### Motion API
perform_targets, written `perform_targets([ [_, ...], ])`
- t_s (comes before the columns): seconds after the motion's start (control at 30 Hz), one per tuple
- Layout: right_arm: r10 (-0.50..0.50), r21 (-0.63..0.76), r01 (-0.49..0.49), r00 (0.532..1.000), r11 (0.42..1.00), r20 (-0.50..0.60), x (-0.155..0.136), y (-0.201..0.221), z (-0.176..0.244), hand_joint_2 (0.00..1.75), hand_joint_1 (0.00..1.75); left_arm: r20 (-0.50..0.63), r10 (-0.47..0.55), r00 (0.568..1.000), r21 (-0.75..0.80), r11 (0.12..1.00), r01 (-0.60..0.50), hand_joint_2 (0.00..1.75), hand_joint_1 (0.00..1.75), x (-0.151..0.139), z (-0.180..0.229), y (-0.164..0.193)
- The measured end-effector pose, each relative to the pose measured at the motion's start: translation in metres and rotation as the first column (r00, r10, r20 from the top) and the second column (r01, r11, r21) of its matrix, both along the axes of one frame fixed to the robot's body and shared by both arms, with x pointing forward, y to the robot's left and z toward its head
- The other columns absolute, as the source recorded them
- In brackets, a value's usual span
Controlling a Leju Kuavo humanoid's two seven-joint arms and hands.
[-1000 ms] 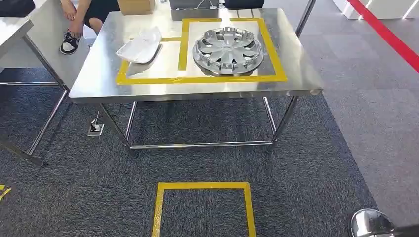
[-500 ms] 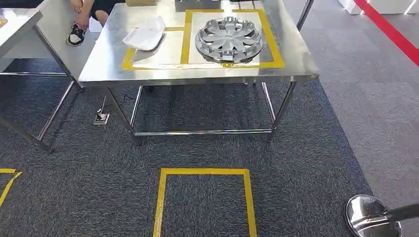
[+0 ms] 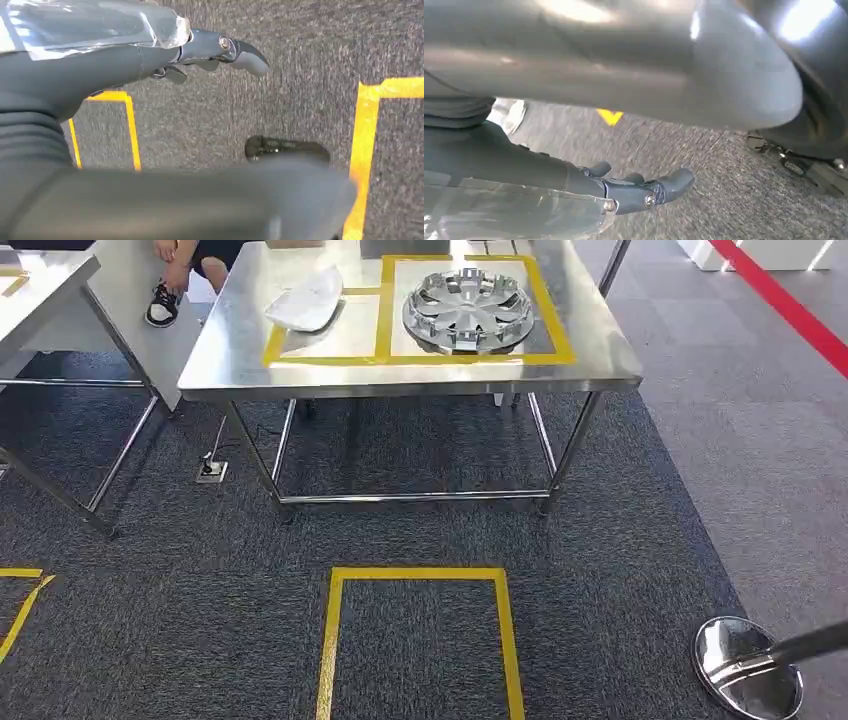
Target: Take the parts from the cabinet and place them on the table.
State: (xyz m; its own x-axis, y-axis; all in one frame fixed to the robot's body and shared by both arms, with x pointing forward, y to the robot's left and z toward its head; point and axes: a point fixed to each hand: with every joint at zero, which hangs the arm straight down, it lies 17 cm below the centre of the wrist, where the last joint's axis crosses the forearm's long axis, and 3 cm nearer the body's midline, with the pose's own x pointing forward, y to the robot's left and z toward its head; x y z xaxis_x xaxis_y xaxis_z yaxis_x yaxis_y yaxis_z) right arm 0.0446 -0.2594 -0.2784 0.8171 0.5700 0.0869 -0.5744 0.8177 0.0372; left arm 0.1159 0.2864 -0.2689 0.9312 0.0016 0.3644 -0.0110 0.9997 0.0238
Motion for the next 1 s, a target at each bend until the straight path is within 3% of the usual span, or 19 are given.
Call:
perform_targets([
  [0.37, -0.068, 0.001, 0.068, 0.998, 0.998, -0.012, -0.001, -0.001, 0.000, 1.75, 0.00, 0.004, 0.050, 0.999, -0.043, 0.998, -0.050, 1.75, 0.00, 0.002, 0.001, -0.008],
  [0.63, -0.174, -0.024, 0.176, 0.983, 0.984, 0.052, 0.021, -0.016, 0.000, 1.75, 0.00, -0.044, 0.074, 0.996, -0.061, 0.995, -0.077, 1.75, 0.00, -0.026, -0.003, -0.013],
  [0.93, -0.291, -0.007, 0.293, 0.951, 0.956, 0.106, 0.030, -0.017, 0.001, 1.75, 0.00, -0.067, 0.070, 0.995, -0.045, 0.996, -0.073, 1.75, 0.00, -0.036, -0.005, -0.012],
  [0.97, -0.302, -0.004, 0.304, 0.947, 0.953, 0.110, 0.030, -0.016, 0.001, 0.00, 0.00, -0.068, 0.068, 0.995, -0.044, 0.996, -0.071, 1.75, 0.00, -0.037, -0.005, -0.012],
  [1.0, -0.312, -0.001, 0.314, 0.943, 0.949, 0.114, 0.031, -0.016, 0.001, 0.00, 0.00, -0.070, 0.065, 0.995, -0.041, 0.997, -0.068, 0.00, 0.00, -0.038, -0.006, -0.011],
])
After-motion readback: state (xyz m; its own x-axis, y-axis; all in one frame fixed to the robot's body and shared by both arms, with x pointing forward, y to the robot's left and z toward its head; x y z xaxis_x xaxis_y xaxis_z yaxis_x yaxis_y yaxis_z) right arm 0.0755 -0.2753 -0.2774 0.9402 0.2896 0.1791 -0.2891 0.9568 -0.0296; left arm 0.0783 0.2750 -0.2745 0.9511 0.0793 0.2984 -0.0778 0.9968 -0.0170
